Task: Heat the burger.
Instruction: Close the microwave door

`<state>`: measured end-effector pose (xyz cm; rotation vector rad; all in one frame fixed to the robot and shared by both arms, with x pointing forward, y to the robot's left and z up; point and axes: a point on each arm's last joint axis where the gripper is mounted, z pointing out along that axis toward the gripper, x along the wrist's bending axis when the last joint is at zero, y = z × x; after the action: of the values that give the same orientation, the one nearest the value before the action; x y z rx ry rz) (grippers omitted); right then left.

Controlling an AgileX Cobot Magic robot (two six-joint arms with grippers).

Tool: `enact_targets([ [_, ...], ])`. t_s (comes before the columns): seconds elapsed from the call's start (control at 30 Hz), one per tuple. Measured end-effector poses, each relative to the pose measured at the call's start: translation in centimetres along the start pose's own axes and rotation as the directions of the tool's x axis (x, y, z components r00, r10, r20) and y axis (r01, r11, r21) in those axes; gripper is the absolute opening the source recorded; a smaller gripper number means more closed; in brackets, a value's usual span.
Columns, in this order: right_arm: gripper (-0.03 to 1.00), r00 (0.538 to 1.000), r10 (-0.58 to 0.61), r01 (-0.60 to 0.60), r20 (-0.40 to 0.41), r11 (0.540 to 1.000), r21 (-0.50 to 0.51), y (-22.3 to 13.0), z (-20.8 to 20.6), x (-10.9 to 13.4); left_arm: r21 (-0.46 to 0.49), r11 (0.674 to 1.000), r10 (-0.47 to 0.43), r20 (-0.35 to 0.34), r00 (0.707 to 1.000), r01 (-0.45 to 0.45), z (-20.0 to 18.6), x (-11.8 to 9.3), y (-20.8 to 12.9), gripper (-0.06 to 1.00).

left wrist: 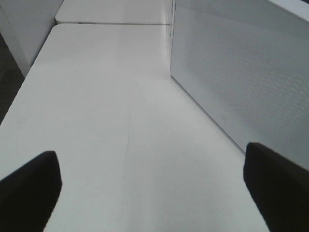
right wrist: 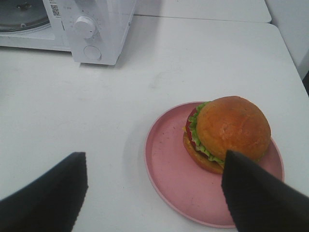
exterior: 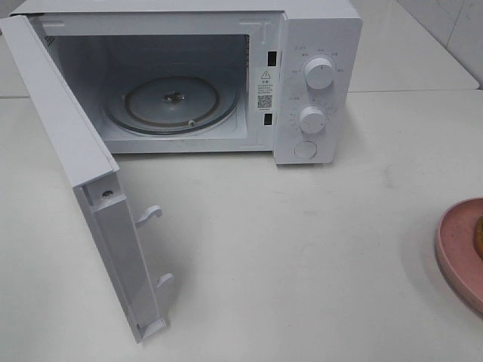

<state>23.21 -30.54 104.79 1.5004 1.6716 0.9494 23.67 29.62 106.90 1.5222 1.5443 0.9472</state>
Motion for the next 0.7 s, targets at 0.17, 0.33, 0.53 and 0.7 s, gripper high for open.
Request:
enact_targets([
  [0.17, 0.75, 1.0, 0.0, 0.0, 0.0, 1.0, 0.0, 0.0, 0.0, 0.0, 0.027, 1.0, -0.004, -0.001, 1.0, 0.004, 1.0, 0.1, 0.9, 0.78],
  [0.33, 0.75, 1.0, 0.0, 0.0, 0.0, 1.0, 0.0, 0.0, 0.0, 0.0, 0.081, 0.997, -0.014, 0.003, 1.0, 0.014, 2.8, 0.1, 2.0, 0.46],
  [0.53, 0.75, 1.0, 0.0, 0.0, 0.0, 1.0, 0.0, 0.0, 0.0, 0.0, 0.112, 0.993, -0.025, -0.002, 1.0, 0.025, 5.8, 0.4, 3.6, 0.01],
  [0.7, 0.75, 1.0, 0.0, 0.0, 0.0, 1.0, 0.0, 0.0, 0.0, 0.0, 0.045, 0.998, -0.035, -0.011, 0.999, 0.035, 8.6, 0.6, 3.7, 0.0],
])
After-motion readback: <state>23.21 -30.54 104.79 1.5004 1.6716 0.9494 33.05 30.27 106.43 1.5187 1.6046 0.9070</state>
